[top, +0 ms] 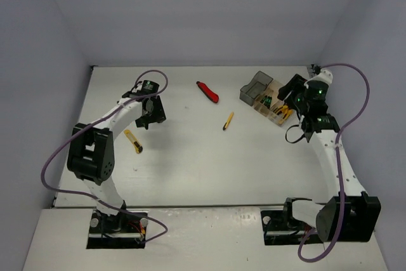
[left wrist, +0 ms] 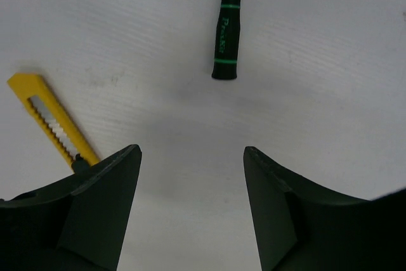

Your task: Sort the tools into containers

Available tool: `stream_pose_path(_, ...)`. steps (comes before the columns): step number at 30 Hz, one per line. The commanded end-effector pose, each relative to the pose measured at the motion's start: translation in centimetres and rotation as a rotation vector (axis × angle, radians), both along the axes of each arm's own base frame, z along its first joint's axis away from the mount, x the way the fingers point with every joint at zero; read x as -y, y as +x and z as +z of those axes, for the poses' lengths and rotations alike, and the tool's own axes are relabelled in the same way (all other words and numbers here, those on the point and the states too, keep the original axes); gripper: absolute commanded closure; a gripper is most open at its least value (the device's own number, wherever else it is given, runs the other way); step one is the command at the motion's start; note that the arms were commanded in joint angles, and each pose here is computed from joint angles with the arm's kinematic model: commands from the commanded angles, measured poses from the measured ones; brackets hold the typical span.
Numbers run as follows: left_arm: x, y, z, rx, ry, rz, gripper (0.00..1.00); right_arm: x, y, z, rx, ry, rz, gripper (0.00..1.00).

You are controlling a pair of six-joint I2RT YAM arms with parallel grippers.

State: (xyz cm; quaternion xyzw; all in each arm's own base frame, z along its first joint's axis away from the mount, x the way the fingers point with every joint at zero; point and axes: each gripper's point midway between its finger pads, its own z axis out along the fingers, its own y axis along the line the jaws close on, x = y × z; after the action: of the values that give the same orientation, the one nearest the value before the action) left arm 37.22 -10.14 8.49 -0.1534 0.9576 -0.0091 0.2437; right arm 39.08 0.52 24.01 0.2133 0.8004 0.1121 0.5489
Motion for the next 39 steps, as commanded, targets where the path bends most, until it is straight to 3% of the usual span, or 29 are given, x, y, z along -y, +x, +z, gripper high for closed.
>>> stream_pose_path(1,0.6,4.7,0.6,0.065,-0.032,0.023,0.44,-1.4,-1.8,-1.4,0.0,0.045,0.046,0.43)
stream_pose_path(13,0.4,8.9,-2.7,0.013,0.025,0.029,0.57,-2.5,-5.1,-4.6,-0.04,0.063,0.106,0.43)
stream_pose_path(15,0.3,8.9,-3.1,0.004,0.02,0.035,0.65,-2.5,-5.2,-4.6,-0.038,0.064,0.105,0.43)
stream_pose_path(17,0.3,8.8,-3.4,-0.005,0.022,0.031,0.81,-2.5,-5.2,-4.5,-0.032,0.061,0.103,0.43)
stream_pose_path(21,0.4,8.4,-3.2,-0.008,0.011,0.014,0.99,-3.0,-5.3,-4.8,-0.043,0.063,0.122,0.43)
stream_pose_path(25,2.0,7.1,-0.8,0.053,-0.047,-0.04,1.0,-5.1,-5.6,-4.4,-0.032,0.069,0.217,0.43)
stream_pose_path(28,5.0,5.5,1.4,0.144,-0.163,-0.117,1.0,-8.0,-5.8,-4.1,-0.022,0.069,0.313,0.43)
stream_pose_path(29,7.2,5.3,4.1,0.238,-0.234,-0.169,1.0,-9.1,-5.8,-3.9,-0.012,0.077,0.349,0.43)
stream_pose_path(30,7.3,4.4,4.5,0.25,-0.245,-0.178,1.0,-9.9,-6.0,-4.0,-0.015,0.078,0.375,0.43)
stream_pose_path(34,14.2,-0.1,7.7,0.359,-0.424,-0.394,1.0,-15.3,-6.6,-2.8,0.032,0.163,0.525,0.41)
stream_pose_path(39,18.1,-5.2,10.2,0.417,-0.512,-0.559,1.0,-20.2,-7.3,-1.6,0.076,0.199,0.648,0.41)
